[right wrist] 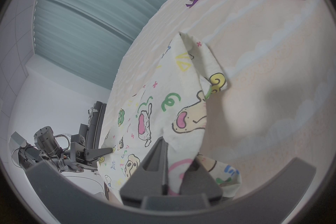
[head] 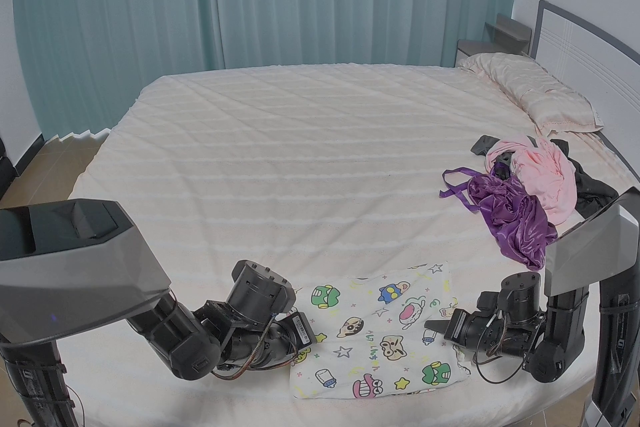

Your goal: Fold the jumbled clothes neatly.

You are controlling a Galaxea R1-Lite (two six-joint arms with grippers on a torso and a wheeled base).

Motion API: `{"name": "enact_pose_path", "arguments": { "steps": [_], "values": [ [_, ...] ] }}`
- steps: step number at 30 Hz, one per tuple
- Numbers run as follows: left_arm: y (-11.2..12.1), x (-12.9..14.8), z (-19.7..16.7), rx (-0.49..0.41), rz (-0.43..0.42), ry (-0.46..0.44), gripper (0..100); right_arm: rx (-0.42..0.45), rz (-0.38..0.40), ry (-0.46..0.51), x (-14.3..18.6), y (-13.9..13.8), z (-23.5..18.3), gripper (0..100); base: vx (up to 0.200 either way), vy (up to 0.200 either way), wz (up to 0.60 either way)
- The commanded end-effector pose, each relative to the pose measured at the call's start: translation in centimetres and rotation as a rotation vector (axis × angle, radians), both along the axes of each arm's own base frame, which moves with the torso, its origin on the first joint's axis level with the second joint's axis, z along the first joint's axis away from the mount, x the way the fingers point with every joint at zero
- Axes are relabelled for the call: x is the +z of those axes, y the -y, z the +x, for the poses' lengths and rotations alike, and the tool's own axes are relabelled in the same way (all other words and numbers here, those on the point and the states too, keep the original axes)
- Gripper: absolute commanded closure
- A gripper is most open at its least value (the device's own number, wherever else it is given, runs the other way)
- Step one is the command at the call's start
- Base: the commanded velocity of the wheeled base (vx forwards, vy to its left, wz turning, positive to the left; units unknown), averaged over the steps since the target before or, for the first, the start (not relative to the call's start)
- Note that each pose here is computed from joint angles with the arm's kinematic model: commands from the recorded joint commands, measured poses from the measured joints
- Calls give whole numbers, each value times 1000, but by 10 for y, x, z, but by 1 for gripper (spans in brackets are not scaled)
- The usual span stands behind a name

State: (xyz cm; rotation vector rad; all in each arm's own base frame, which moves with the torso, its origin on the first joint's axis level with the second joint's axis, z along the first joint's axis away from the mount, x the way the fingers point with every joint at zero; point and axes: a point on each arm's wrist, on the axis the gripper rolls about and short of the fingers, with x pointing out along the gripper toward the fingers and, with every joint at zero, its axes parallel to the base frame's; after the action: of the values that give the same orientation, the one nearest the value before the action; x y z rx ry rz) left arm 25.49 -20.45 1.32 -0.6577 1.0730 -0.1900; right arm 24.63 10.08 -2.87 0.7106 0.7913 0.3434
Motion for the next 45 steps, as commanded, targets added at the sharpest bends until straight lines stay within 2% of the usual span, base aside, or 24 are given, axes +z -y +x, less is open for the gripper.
{"name": "enact_pose_path", "arguments": {
  "steps": [1,5,11,17,45],
  "values": [
    [0,4,-1,-1,-6,7,100,0,5,12,3,0,0,100,-200,0,0],
    [0,6,-2,-2,-10,10,100,-1,6,17,4,0,0,100,-200,150,0],
    [0,9,-1,3,-17,18,100,-4,9,29,8,0,0,100,0,0,0],
    [2,16,2,37,-58,20,100,-7,14,40,11,0,1,100,0,0,0],
    [2,25,1,37,-81,40,100,-28,39,65,22,2,0,100,0,-200,0]
  ]
}}
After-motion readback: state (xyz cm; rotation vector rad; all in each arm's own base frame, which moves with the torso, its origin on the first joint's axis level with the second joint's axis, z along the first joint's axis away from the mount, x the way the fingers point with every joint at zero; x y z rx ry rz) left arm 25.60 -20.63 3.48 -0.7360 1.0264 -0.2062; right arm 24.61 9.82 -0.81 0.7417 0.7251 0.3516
